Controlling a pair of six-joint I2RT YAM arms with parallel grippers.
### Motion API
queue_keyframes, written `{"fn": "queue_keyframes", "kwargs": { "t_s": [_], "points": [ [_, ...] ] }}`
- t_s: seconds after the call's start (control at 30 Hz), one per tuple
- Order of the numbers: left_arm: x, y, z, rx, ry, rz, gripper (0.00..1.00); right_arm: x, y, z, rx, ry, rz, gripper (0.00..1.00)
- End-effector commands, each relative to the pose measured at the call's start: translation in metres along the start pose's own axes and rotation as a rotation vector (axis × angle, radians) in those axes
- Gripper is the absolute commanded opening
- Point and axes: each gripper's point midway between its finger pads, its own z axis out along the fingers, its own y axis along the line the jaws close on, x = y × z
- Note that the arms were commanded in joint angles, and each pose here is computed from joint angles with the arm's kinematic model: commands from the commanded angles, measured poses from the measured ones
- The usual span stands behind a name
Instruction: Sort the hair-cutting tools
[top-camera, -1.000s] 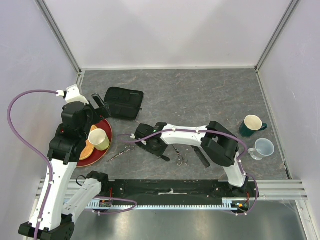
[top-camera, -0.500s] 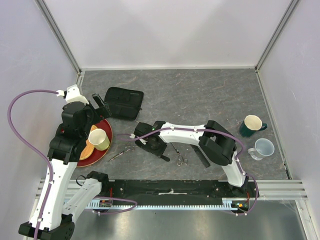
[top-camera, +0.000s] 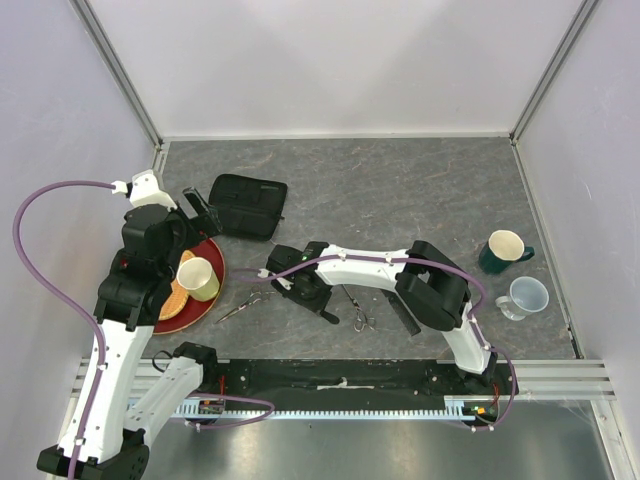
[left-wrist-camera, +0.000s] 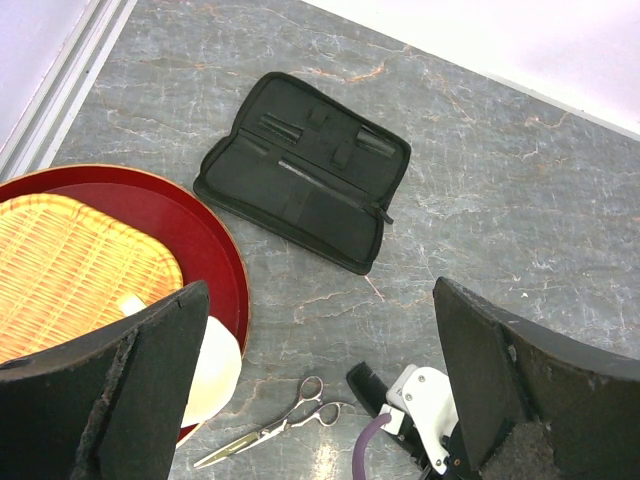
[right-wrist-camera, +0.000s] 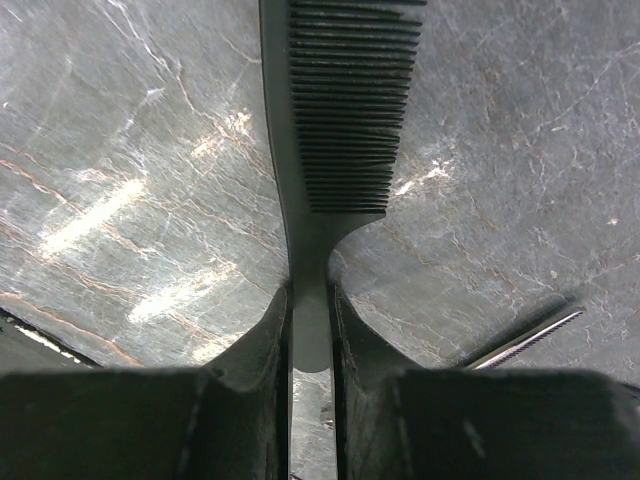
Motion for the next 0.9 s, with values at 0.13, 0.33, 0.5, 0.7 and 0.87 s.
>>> {"fn": "queue_keyframes", "kwargs": {
  "t_s": [0.13, 0.33, 0.5, 0.7, 0.87],
  "points": [
    [-0.006, 0.001, 0.001, -0.01, -0.028, -0.025, 1.0, 0.029, -0.016, 0.013, 0.07, 0.079, -0.004, 0.14],
    [-0.005, 0.0, 0.002, -0.009, -0.023, -0.027, 1.0, 0.021, -0.02, -0.018, 0.084, 0.007, 0.001, 0.16],
    [-0.004, 0.001, 0.002, -0.011, -0.022, -0.028, 1.0, 0.015, -0.028, -0.035, 0.113, -0.04, 0.039, 0.16],
    [-0.003, -0.001, 0.003, -0.004, -0.016, -0.029, 1.0, 0.009, -0.038, -0.051, 0.131, -0.097, 0.094, 0.16],
    [0.001, -0.009, 0.006, 0.029, 0.005, -0.039, 1.0, 0.006, -0.049, -0.067, 0.133, -0.16, 0.16, 0.16]
  ]
}}
